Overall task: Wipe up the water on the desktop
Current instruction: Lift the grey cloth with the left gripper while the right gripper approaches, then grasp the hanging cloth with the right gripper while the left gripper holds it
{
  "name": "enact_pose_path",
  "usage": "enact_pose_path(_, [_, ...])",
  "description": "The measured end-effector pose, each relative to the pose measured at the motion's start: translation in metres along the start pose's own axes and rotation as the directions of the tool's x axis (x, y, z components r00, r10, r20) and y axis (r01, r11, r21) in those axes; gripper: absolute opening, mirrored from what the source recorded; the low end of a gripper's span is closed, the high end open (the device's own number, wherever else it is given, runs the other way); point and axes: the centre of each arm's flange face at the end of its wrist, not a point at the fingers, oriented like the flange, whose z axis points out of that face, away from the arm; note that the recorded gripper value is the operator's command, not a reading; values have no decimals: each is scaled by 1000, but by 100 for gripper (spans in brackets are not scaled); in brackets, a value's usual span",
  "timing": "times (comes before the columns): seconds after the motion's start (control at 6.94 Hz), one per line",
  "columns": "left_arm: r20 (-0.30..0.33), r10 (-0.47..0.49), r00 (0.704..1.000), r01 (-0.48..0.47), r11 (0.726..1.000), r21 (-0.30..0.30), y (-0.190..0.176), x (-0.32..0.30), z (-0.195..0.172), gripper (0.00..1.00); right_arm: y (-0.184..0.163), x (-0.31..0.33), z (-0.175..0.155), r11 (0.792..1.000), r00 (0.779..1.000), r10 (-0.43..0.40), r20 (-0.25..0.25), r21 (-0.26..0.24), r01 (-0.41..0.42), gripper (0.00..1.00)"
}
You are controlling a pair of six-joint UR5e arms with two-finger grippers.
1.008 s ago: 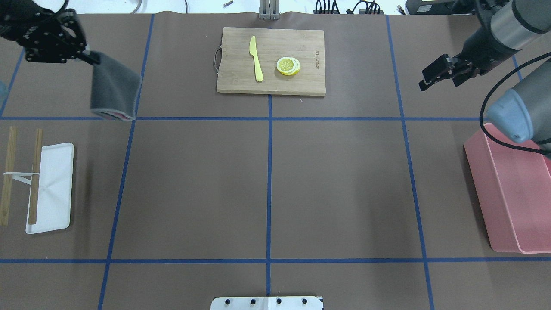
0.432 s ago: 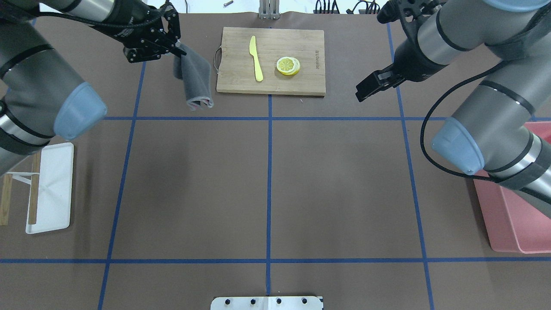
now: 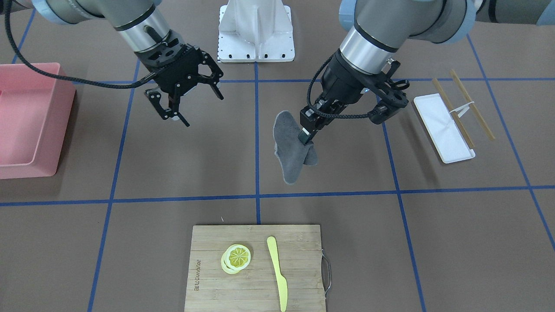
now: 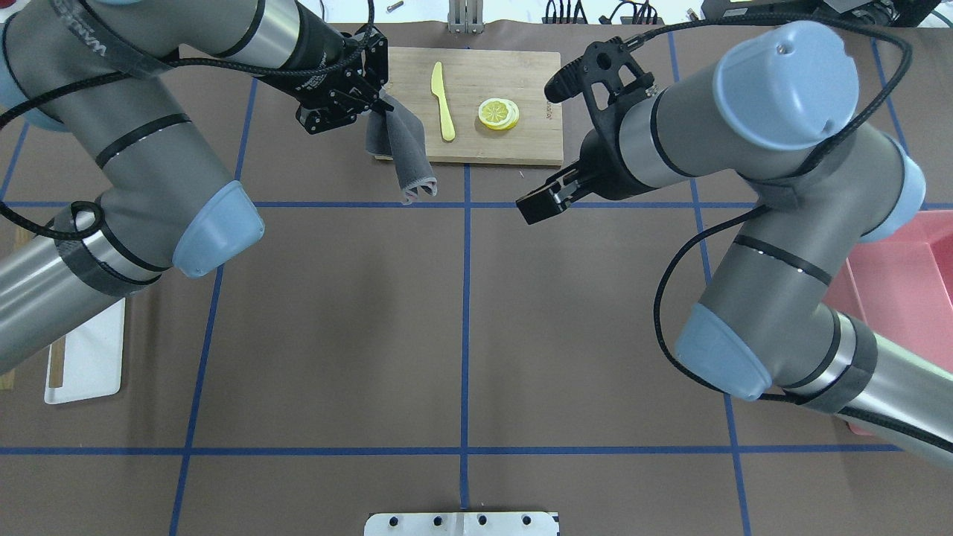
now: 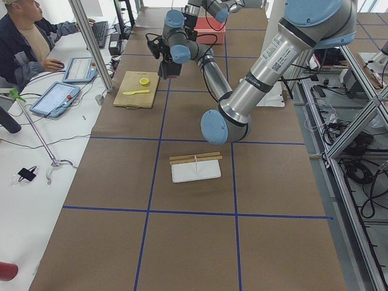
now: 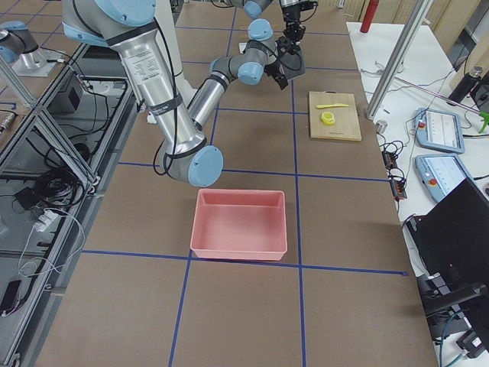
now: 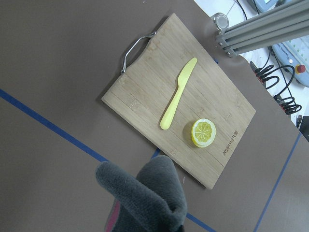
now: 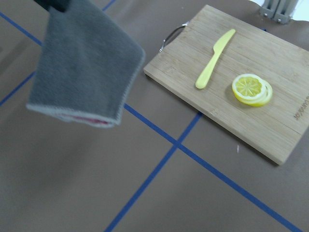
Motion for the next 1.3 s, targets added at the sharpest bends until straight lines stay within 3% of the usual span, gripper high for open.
enact_pose_path(0.29, [-1, -43, 999, 43, 999, -5, 24, 0, 14, 0, 12, -54, 19, 994, 999, -28, -40, 107, 32, 100])
enact_pose_path(0.58, [4, -78, 997, 78, 997, -10, 39, -3, 22, 0, 17, -88, 26, 985, 997, -40, -70, 165, 51, 100])
enact_pose_path(1.3, [6, -111, 994, 111, 992, -62, 72, -7, 8, 0, 26, -108, 38, 977, 993, -43, -110, 203, 65, 95])
